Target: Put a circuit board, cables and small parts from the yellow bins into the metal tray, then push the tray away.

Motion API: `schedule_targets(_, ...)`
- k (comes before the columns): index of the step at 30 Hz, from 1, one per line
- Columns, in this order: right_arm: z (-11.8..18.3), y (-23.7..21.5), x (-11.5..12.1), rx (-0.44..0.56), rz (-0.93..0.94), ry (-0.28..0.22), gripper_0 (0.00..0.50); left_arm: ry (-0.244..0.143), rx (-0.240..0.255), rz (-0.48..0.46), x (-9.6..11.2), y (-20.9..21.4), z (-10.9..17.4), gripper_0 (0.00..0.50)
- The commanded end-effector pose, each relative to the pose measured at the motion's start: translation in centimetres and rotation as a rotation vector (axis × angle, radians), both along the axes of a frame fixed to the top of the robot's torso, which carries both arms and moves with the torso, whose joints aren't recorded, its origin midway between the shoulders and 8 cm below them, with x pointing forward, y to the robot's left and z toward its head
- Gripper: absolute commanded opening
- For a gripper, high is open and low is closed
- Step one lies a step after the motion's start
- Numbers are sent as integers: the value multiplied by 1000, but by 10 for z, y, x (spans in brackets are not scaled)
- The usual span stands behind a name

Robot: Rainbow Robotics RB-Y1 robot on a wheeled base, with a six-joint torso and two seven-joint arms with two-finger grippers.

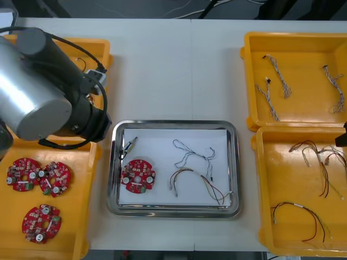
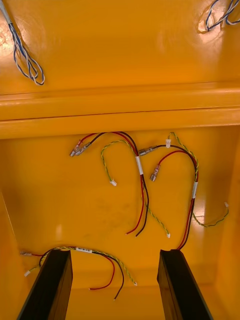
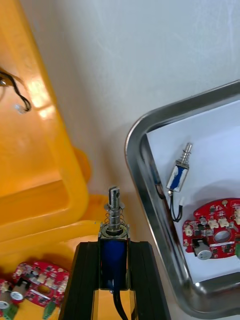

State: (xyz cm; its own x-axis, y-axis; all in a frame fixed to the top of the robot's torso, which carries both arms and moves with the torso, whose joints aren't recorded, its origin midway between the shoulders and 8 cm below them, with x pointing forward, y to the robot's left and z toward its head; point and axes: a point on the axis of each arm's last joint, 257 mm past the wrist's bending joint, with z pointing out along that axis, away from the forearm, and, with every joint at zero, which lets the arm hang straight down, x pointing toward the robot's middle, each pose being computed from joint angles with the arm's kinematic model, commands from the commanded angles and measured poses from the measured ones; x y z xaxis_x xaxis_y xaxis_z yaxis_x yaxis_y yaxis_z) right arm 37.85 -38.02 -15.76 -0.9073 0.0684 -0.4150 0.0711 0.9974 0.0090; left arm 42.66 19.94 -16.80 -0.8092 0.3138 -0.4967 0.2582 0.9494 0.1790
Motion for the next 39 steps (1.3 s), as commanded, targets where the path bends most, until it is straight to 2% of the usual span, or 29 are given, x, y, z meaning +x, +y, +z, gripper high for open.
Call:
schedule_targets(1,8,-1,-1,-5,4,-29,500,15,-62,59,-14,-27,-17,0)
schedule_targets(6,8,-1,-1,-5,4,-29,500,28,-69,7,-22,-51,-32,0)
schedule_targets(13,8,-1,-1,-5,4,-29,500,19,-118,-62,-26,-84,-45,0)
schedule_targets(24,8,-1,-1,-5,4,-29,500,5,-192,-126,-17,-117,-64,0)
schedule_targets(27,8,-1,-1,-5,4,-29,500,1,-199,-133,-11,-121,-69,0)
schedule_targets(34,8,-1,-1,-5,4,-29,500,-15,-183,-127,1,-130,-71,0)
schedule_targets(39,8,-1,-1,-5,4,-29,500,-2,-164,-104,2,-127,-70,0)
